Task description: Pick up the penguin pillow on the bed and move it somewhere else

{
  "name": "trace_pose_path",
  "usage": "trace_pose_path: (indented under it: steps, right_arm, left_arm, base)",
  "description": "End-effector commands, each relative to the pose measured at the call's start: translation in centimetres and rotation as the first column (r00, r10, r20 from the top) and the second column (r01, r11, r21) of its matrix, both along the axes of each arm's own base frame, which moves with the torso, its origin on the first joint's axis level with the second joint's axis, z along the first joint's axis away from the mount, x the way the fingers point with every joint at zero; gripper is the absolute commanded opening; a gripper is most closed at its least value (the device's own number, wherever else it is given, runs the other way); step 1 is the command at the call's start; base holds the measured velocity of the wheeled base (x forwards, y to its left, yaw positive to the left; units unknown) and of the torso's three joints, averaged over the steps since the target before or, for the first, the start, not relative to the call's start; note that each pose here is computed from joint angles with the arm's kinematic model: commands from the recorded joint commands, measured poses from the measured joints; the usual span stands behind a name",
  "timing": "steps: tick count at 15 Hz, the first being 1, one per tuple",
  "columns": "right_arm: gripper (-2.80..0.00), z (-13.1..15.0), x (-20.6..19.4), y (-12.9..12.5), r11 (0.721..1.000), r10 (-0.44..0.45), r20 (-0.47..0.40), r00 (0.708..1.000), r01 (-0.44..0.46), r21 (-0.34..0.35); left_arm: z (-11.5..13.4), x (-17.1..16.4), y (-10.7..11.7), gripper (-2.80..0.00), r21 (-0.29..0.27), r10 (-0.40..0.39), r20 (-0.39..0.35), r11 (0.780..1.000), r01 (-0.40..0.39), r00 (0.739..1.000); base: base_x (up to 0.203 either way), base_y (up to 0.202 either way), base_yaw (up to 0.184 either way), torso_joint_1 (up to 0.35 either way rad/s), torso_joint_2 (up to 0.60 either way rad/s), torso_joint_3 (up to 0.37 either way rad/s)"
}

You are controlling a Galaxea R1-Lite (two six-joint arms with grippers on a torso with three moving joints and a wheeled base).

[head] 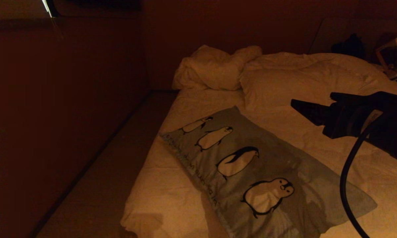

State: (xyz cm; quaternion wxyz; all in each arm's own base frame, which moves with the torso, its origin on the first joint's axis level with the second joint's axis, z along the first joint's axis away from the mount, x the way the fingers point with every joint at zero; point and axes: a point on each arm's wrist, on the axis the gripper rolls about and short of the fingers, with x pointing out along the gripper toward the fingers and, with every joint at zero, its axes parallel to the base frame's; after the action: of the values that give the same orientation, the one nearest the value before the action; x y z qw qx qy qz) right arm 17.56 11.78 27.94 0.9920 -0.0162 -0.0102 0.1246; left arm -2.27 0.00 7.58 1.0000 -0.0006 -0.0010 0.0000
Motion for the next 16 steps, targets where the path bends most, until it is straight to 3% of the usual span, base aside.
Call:
trace_pose_path:
  steps: [1, 10, 13, 16]
  right_arm:
    - [-2.80, 0.0, 0.1, 0.1, 1.000, -0.002, -0.001, 1.000, 0.002, 0.001]
    - [-2.80, 0.6, 0.3, -0.2, 0.999, -0.035, 0.015, 0.999, 0.035, 0.024]
    - [-2.80, 1.9, 0.9, -1.8, 0.985, -0.155, 0.043, 0.987, 0.151, 0.078]
    - [-2.80, 3.0, 0.9, -4.3, 0.938, -0.326, 0.063, 0.943, 0.315, 0.141]
  left_arm:
    - [-0.1, 0.0, 0.0, -2.80, 0.000, 0.002, -0.003, 1.000, -0.002, 1.000]
    - [-0.1, 0.0, 0.0, -2.80, 0.000, 0.000, -0.003, 1.000, 0.000, 1.000]
    - [-0.1, 0.0, 0.0, -2.80, 0.001, 0.001, -0.003, 1.000, -0.001, 1.000]
    - [-0.1, 0.0, 0.0, -2.80, 0.000, 0.000, -0.003, 1.000, 0.000, 1.000]
  base:
    - [0.000, 0.000, 0.000, 0.000, 0.00, 0.000]
    - [0.000, 0.000, 0.000, 0.000, 0.00, 0.000]
    - [0.000, 0.000, 0.000, 0.000, 0.00, 0.000]
    - [0.000, 0.000, 0.000, 0.000, 0.00, 0.000]
